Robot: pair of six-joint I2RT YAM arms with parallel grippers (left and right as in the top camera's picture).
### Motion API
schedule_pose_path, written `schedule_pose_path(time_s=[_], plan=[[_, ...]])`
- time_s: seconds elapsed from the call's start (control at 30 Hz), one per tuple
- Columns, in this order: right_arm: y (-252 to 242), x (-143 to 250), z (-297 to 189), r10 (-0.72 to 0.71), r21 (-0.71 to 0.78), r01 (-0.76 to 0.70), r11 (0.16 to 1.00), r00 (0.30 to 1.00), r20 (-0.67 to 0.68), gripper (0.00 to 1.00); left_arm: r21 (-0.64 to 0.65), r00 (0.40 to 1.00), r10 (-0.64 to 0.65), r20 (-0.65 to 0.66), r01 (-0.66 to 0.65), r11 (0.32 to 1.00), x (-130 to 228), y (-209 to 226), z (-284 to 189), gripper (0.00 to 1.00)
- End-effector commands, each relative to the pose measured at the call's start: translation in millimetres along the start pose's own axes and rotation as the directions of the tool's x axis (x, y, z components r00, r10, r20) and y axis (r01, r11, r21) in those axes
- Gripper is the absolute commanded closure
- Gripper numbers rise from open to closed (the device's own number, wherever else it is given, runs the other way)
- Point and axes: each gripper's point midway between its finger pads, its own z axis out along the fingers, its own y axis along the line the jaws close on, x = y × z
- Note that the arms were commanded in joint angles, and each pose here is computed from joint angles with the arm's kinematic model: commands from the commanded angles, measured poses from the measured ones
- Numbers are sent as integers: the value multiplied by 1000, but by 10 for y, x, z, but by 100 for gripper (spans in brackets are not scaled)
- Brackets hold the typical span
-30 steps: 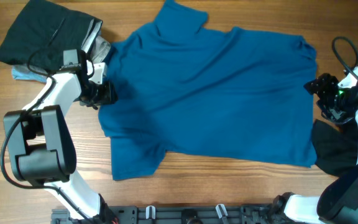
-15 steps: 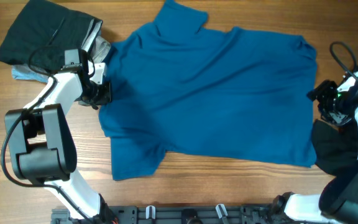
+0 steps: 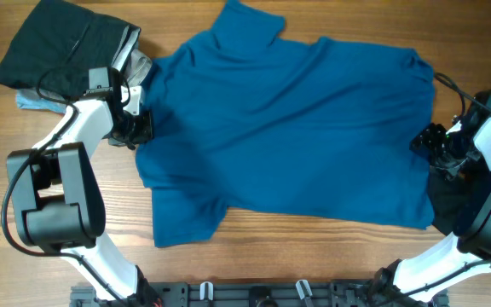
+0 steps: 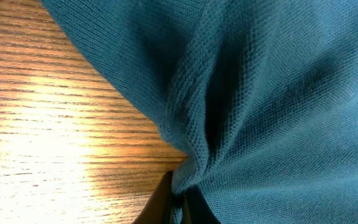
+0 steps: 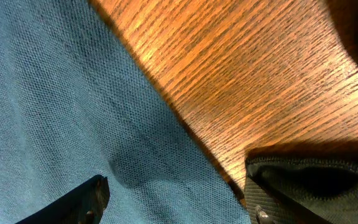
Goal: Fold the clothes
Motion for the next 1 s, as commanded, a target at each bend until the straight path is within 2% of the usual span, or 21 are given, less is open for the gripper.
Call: schedule_pose_path(time_s=[0.0, 0.03, 0.07, 0.13, 0.3, 0.37, 0.47, 0.57, 0.73, 0.8, 0.97], plan=[[58, 84, 282, -76, -39, 74, 996, 996, -54, 32, -25, 999, -22, -42, 21, 999, 95, 55, 101, 96], [96, 99, 280, -89, -57, 85, 995, 994, -59, 36, -25, 999, -22, -42, 21, 999, 95, 55, 101, 96], [104, 119, 280, -97, -58, 93, 994, 993, -66, 44, -25, 999, -22, -42, 21, 999, 95, 55, 101, 96], [96, 151, 283, -106, -47, 103, 994, 991, -77, 50, -25, 999, -22, -42, 20, 999, 94, 55, 101, 96], [41, 248, 275, -100, -22, 98, 995, 988, -117, 50, -25, 999, -22, -42, 20, 999, 94, 55, 101, 96], [-96, 283, 267, -69, 56, 77, 995, 989, -130, 45, -25, 999, -22, -42, 20, 999, 94, 55, 101, 96], [-352, 361, 220, 18, 206, 12, 978, 989, -145, 46, -25, 999, -22, -42, 21, 999, 95, 55, 101, 96], [-322, 383, 223, 11, 187, 19, 982, 988, -157, 48, -25, 999, -22, -42, 20, 999, 94, 55, 101, 96], [-129, 342, 256, -48, 76, 60, 995, 987, -153, 71, -23, 999, -22, -42, 21, 1000, 95, 52, 101, 96], [-20, 244, 256, -55, 22, 58, 998, 991, -120, 96, -18, 999, -21, -39, 20, 1000, 89, 42, 95, 96], [298, 93, 15, -160, -127, 150, 980, 984, -75, 96, 5, 1000, -29, 5, 29, 1000, -34, -29, -85, 96]])
